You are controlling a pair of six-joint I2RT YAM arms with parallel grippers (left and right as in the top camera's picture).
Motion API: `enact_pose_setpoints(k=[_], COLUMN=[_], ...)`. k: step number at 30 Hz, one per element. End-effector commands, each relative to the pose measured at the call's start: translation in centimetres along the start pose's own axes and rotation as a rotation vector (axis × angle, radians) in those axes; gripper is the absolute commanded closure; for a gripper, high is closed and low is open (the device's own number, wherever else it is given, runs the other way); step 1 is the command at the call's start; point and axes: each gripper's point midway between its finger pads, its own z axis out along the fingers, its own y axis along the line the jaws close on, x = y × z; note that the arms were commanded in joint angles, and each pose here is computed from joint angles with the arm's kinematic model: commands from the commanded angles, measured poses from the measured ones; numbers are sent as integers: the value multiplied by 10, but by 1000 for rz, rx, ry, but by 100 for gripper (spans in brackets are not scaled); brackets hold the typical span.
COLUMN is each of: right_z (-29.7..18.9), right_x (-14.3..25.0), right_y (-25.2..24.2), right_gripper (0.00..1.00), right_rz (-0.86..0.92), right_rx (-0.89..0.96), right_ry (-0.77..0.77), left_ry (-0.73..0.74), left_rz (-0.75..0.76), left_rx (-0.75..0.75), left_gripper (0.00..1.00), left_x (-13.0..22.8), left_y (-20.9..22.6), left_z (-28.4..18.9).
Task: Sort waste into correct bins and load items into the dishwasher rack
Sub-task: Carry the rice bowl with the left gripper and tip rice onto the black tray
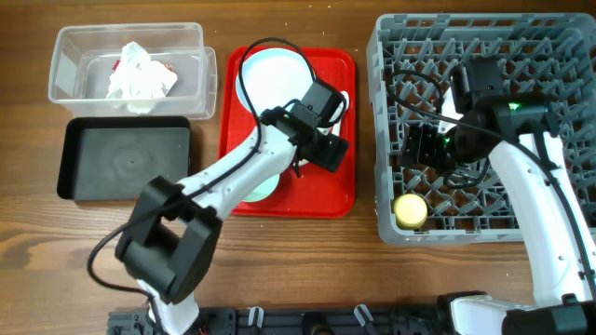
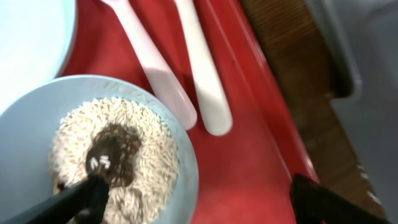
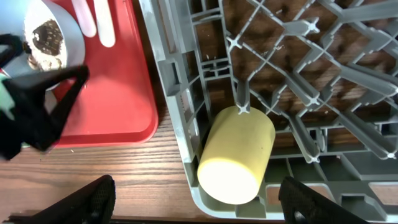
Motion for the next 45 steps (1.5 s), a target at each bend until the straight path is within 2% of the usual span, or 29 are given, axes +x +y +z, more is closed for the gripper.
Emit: enact_pose_setpoints(k=[1,2,3,4,6,11,13,14,15,17,23,25,27,30,35,38,42,45], right_z=[-8,-8,-8,-8,-8,-8,-8,-8,-8,-8,-8,-8,-9,-9,-9,-9,-9,-9], right_x=[-4,-5,-5,-5,-6,-6,-7,-6,-6,-6,-6,-7,-8,-8,-11,-11,-10,-9], right_y=[1,1,1,1,1,1,0,0,0,0,0,0,1,1,2,2,2,2], right_gripper=[14,14,14,14,14,14,14,14,14,14,14,14,14,14,14,14,14,14], right_rz=[-26,-26,-26,-26,-27,-28,-28,-28,-28,-28,-29,-30,-30,-30,-32,-40,-54,-55], right_rx=[5,5,5,8,8,7,10,10,10,10,10,10,8,7,3,3,5,6], right_ry=[-39,-40,-42,-44,-45,-48,-49,-49,-49,-49,-48,-50,-55,-56,-69,-69,-65,-61], left_ry=[31,48,67,91,115,102,83,64,32,-18,-114,-134,-175,-153,-219,-289,-438,-568], left_rz=[60,67,72,75,71,71,67,47,24,-7,-55,-220,-407,-662,-867,-1023,-1147,-1229], left_rx=[-3,-2,-3,-5,-8,-7,-4,-2,2,10,18,4,72,133,348,559,862,1037], left_gripper=[23,24,31,45,62,88,88,83,82,96,96,96,96,96,96,96,96,96], left_x=[8,12,17,23,30,26,21,16,9,-3,-20,-17,-7,34,80,106,116,116], left_y=[-7,-10,-12,-12,-12,-12,-13,-14,-15,-17,-10,35,95,174,249,287,310,323], left_z=[18,24,31,39,47,46,40,34,22,3,-48,-89,-139,-162,-159,-141,-131,-149])
